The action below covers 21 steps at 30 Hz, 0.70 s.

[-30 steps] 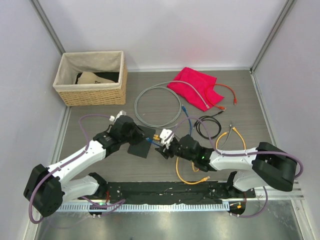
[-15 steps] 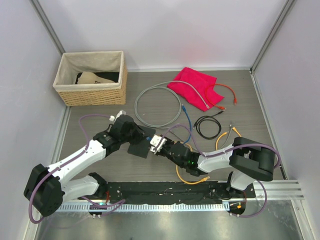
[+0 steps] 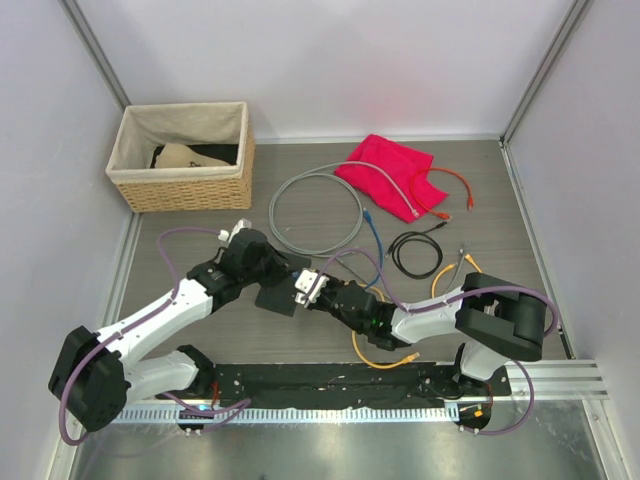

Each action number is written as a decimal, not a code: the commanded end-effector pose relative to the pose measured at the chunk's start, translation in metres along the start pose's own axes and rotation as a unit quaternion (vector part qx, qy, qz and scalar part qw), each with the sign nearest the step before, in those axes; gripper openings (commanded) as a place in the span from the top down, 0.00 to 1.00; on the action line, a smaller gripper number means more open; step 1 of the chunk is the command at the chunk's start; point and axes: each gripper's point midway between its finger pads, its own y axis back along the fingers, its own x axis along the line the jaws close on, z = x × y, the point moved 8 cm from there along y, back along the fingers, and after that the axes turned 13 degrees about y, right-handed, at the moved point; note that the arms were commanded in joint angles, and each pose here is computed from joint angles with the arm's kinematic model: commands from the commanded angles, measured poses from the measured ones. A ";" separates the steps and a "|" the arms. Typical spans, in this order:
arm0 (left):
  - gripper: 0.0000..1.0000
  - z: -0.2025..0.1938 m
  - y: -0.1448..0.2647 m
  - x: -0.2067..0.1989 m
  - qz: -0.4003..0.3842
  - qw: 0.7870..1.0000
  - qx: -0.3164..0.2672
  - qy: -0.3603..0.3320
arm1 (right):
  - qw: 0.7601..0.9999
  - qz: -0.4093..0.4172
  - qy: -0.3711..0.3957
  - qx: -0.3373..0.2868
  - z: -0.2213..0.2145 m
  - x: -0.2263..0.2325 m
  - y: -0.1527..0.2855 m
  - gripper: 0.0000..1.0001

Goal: Insert the plug into the switch port
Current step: Pick up the connector from the center of the board.

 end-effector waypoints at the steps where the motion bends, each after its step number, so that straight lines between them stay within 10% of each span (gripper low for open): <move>1: 1.00 -0.004 0.002 -0.013 -0.020 1.000 0.016 -0.002 | 0.997 -0.024 -0.028 -0.071 0.037 -0.013 -0.013 0.62; 21: 1.00 -0.003 0.003 -0.012 -0.019 1.000 0.011 -0.003 | 0.998 -0.020 -0.026 -0.059 0.034 -0.012 -0.013 0.61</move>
